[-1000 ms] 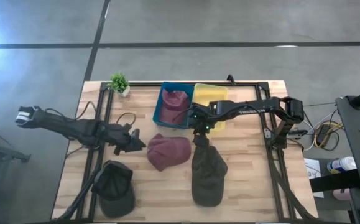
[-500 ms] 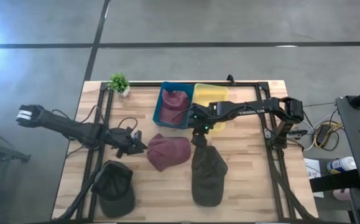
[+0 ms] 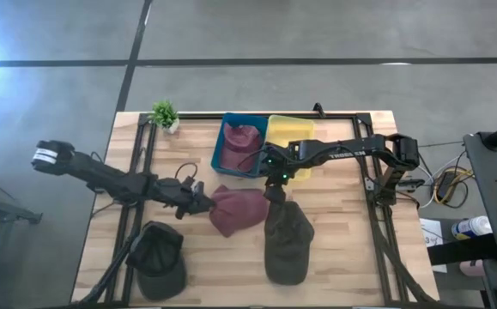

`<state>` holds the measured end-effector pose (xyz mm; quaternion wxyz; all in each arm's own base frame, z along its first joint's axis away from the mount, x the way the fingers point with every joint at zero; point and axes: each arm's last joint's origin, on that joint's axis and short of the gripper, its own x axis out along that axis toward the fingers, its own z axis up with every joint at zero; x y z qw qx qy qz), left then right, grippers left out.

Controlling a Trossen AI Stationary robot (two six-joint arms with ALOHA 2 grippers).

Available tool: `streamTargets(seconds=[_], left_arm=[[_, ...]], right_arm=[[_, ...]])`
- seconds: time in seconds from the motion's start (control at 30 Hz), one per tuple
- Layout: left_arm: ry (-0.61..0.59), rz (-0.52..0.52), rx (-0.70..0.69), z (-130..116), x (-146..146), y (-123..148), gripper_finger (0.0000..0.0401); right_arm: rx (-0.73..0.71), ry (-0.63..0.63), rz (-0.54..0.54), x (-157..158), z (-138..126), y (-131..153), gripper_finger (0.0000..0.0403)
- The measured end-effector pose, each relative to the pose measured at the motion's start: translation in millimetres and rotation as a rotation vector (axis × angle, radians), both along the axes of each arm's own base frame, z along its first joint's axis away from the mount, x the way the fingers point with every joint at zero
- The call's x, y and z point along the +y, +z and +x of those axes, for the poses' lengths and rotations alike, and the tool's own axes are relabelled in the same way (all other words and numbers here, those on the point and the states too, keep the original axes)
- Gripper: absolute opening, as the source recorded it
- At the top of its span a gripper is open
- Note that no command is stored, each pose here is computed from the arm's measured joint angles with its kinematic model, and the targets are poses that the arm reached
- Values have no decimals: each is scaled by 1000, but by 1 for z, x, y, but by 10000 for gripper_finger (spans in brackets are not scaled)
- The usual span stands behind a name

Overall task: Pick & Place hat
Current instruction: Put the red cap into the blue bin

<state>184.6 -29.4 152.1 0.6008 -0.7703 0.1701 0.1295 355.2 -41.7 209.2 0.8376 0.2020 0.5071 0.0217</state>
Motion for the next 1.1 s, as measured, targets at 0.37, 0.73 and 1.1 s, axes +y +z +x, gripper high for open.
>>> streamTargets(seconds=[0.37,0.73,1.1], left_arm=[[-34,99,24,17,-3,-10,169],[-53,139,-138,40,-7,-11,169],[49,314,-218,46,-3,-4,122]], right_arm=[[-1,4,-2,0,0,0,226],[9,4,-1,0,-1,-1,226],[6,23,-11,0,-1,-2,226]])
